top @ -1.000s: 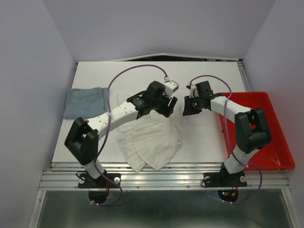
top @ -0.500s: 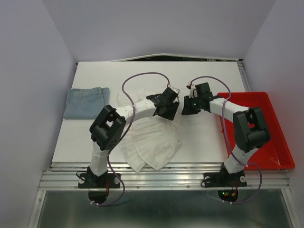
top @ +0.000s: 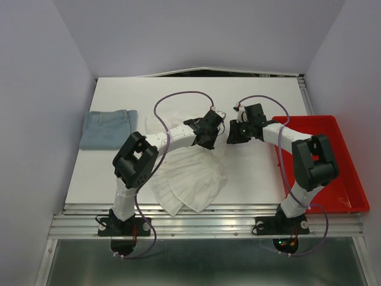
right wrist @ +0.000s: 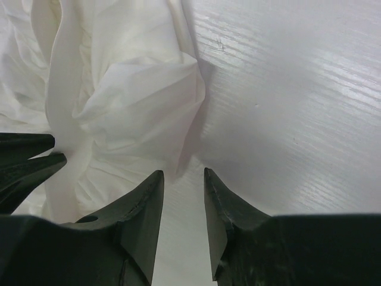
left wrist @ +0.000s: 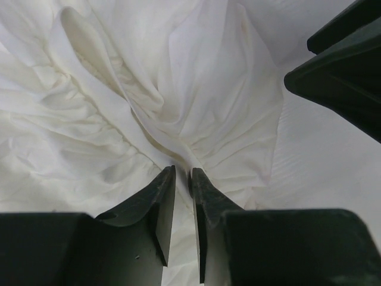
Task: Fold and stack the skirts
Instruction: Flatten the skirt out
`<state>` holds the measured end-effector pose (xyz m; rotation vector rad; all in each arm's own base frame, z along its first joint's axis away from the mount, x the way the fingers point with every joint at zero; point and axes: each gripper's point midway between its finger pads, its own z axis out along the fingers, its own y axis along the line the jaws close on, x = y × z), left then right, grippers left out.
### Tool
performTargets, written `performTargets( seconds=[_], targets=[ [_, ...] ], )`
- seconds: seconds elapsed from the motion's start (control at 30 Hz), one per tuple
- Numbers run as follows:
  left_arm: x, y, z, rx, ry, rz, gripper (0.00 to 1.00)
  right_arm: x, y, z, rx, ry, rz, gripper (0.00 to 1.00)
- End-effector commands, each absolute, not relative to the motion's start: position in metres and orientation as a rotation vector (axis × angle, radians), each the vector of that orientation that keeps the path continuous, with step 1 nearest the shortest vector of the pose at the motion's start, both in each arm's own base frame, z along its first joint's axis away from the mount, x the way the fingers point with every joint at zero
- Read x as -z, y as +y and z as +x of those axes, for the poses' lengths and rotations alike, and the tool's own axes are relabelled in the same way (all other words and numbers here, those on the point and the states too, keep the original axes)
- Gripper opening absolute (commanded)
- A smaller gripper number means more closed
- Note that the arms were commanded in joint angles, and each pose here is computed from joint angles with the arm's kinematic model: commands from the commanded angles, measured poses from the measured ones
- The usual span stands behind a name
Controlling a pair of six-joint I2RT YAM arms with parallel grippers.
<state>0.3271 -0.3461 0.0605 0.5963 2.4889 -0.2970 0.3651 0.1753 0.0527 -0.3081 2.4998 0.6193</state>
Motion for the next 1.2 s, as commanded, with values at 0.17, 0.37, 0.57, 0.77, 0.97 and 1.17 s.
performTargets(
  seconds=[0.17, 0.37, 0.57, 0.77, 0.97, 1.17],
  targets=[
    [-0.066, -0.351, 0.33, 0.339, 2.47, 0.634, 0.34, -0.069, 0.183, 0.373, -0.659, 2.4, -0.377, 0.42],
    [-0.084, -0.353, 0.327, 0.385, 2.433, 0.689, 0.0, -0.068, 0.193, 0.375, -0.732, 2.384, -0.381, 0.43],
    [-0.123, -0.346, 0.312, 0.514, 2.312, 0.75, 0.0, -0.061, 0.204, 0.385, -0.796, 2.37, -0.351, 0.38],
    [-0.157, -0.325, 0.305, 0.549, 2.241, 0.729, 0.0, -0.054, 0.25, 0.372, -0.945, 2.379, -0.409, 0.32],
    [-0.164, -0.308, 0.302, 0.576, 2.239, 0.704, 0.0, -0.074, 0.318, 0.368, -1.09, 2.292, -0.486, 0.32],
    [-0.164, -0.307, 0.301, 0.603, 2.233, 0.696, 0.0, -0.078, 0.353, 0.381, -1.282, 2.29, -0.434, 0.33]
  ],
)
